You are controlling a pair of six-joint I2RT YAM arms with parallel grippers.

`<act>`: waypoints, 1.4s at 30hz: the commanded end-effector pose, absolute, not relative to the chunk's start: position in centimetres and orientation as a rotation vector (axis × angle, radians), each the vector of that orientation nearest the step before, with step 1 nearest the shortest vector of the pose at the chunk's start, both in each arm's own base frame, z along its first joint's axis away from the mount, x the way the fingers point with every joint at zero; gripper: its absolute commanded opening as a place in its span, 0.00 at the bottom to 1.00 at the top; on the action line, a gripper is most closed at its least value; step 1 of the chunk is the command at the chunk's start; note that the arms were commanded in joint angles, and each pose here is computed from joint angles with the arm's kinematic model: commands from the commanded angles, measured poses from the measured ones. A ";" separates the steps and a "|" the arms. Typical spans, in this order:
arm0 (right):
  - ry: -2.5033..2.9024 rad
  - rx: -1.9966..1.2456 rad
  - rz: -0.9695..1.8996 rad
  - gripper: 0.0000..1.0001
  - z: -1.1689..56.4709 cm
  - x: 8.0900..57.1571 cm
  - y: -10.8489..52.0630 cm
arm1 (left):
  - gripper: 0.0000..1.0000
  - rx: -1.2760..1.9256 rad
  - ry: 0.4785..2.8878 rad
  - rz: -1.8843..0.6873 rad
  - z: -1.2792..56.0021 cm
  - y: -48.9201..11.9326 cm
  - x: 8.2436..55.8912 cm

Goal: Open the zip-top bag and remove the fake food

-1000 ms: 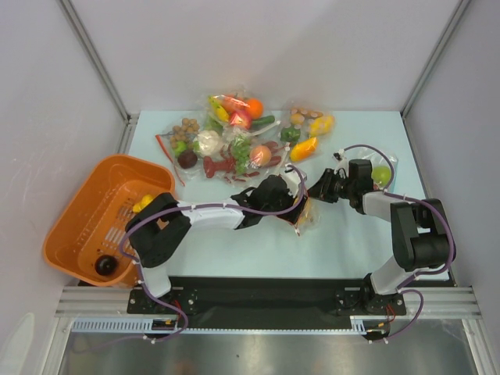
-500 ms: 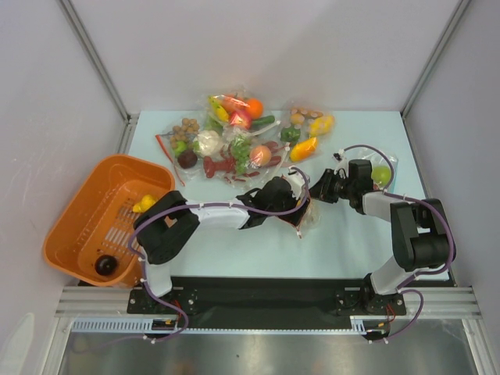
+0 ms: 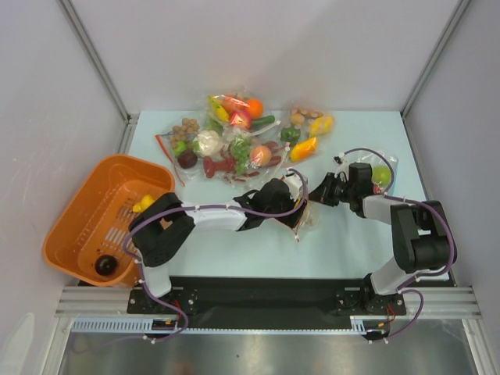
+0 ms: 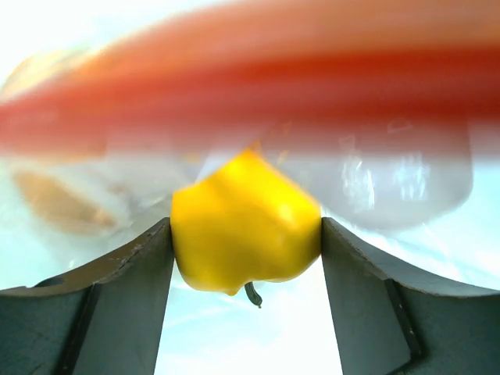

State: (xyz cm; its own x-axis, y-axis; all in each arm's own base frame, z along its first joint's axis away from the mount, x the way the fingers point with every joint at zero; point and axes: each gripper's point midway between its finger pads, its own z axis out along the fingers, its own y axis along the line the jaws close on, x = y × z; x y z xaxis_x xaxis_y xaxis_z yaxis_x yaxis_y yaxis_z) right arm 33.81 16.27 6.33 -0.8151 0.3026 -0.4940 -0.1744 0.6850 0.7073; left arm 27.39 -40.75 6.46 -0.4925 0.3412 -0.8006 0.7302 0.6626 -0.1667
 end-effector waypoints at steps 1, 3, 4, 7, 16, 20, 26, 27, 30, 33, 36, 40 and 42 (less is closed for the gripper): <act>2.291 0.108 1.007 0.00 6.5 33.6 15.5 | 0.00 0.764 2.038 -0.666 10.5 -40.1 27.2; 2.283 0.120 0.988 0.00 6.7 33.7 15.0 | 0.00 0.756 2.036 -0.661 10.9 -39.5 27.0; 2.289 0.127 0.972 0.00 6.6 33.7 14.7 | 0.00 0.751 2.027 -0.662 11.3 -39.3 26.9; 2.292 0.133 0.921 0.00 6.6 33.9 14.1 | 0.00 0.728 2.001 -0.662 12.8 -38.6 26.8; 2.301 0.145 0.796 0.00 6.7 34.0 12.3 | 0.00 0.665 1.917 -0.666 17.2 -36.6 26.4; 2.304 0.146 0.779 0.00 6.6 33.9 12.1 | 0.00 0.643 1.880 -0.671 19.1 -36.2 26.4; 2.308 0.146 0.765 0.00 6.6 33.8 11.9 | 0.00 0.612 1.843 -0.647 21.1 -34.9 26.5; 2.309 0.148 0.760 0.00 6.6 33.8 11.8 | 0.00 0.608 1.841 -0.648 21.3 -34.8 26.5; 2.309 0.149 0.759 0.00 6.6 33.8 11.8 | 0.00 0.601 1.834 -0.650 22.1 -34.1 26.2; 2.309 0.151 0.762 0.00 6.5 33.8 11.8 | 0.00 0.604 1.814 -0.672 23.1 -33.7 25.7; 2.310 0.146 0.772 0.00 6.5 33.8 12.0 | 0.00 0.597 1.795 -0.723 23.8 -32.9 25.3; 2.301 0.149 0.790 0.00 6.7 33.8 12.0 | 0.00 0.550 1.773 -0.778 24.7 -31.4 25.2; 2.301 0.150 0.791 0.00 6.7 33.8 12.0 | 0.00 0.526 1.774 -0.770 24.6 -30.3 25.7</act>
State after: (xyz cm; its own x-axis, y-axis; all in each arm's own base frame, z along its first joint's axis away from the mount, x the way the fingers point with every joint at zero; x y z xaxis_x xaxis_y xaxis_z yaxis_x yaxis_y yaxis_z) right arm 33.36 12.09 5.61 -0.7809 0.3160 -0.5389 -0.0748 0.8091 0.5829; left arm 25.55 -31.27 22.67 -0.3378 0.0597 -0.9393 0.6757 0.7101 -0.1979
